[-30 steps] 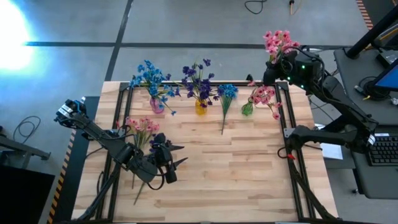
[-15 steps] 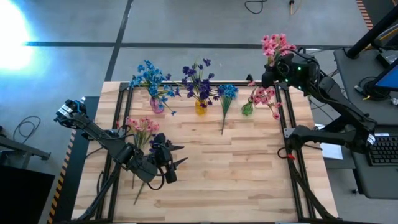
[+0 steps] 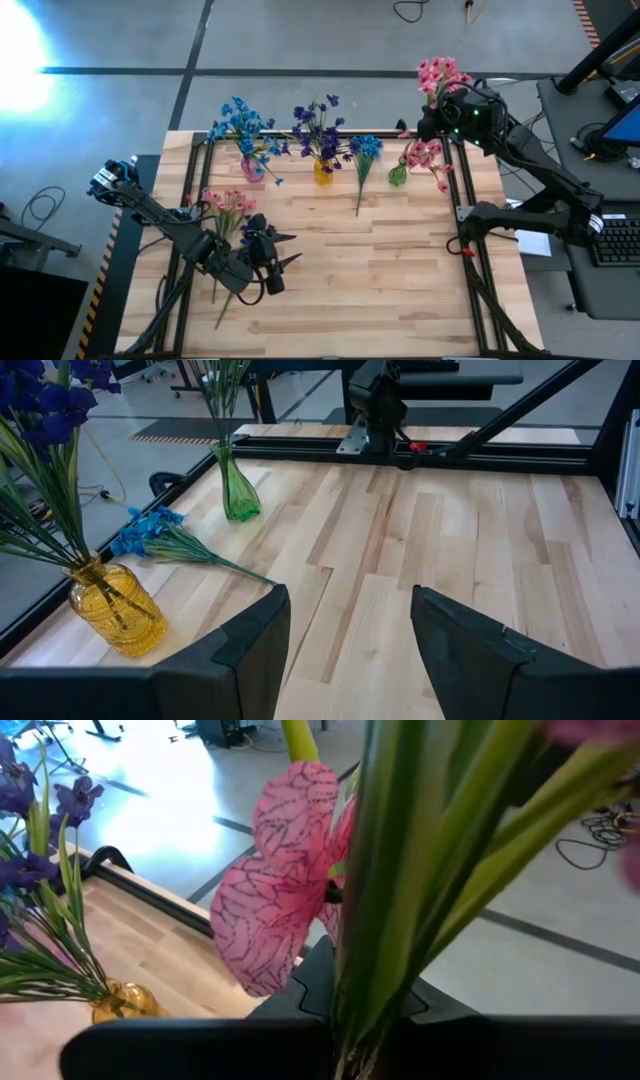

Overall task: Sort flowers into vase by color
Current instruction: Put the right pink flowers into the green vase, then put the violet flowers into the yellow vase

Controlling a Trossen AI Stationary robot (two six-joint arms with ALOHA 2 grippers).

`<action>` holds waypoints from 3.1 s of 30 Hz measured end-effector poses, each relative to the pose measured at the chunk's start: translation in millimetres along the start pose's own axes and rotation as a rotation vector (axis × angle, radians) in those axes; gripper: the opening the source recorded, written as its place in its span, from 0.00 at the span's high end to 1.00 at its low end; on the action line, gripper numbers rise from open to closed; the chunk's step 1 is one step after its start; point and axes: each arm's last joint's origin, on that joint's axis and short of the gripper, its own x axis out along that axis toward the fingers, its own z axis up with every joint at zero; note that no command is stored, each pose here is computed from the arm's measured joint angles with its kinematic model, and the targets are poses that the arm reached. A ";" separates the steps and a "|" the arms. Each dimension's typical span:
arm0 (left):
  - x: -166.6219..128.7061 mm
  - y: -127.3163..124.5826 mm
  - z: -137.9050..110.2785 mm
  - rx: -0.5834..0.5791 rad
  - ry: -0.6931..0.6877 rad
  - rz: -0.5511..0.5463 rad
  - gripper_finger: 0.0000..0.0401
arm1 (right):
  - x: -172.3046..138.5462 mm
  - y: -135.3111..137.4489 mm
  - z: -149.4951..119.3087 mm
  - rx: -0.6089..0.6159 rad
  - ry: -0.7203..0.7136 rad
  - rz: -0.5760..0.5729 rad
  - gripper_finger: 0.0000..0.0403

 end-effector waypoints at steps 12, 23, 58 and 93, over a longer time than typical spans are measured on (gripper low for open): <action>0.0 0.0 0.0 0.000 0.000 0.000 0.52 | 1.3 -0.4 -3.8 -0.007 0.011 -0.001 0.93; 0.0 0.2 -0.6 0.006 0.004 0.002 0.52 | -6.3 -1.8 -4.9 0.001 0.012 0.002 0.68; 0.0 0.3 -0.7 0.006 0.005 0.002 0.52 | -31.7 -8.5 -25.1 0.014 0.341 -0.017 0.27; -5.0 2.5 -28.7 -0.308 0.432 -0.189 0.52 | -118.8 -24.0 -45.5 0.293 0.625 -0.042 0.30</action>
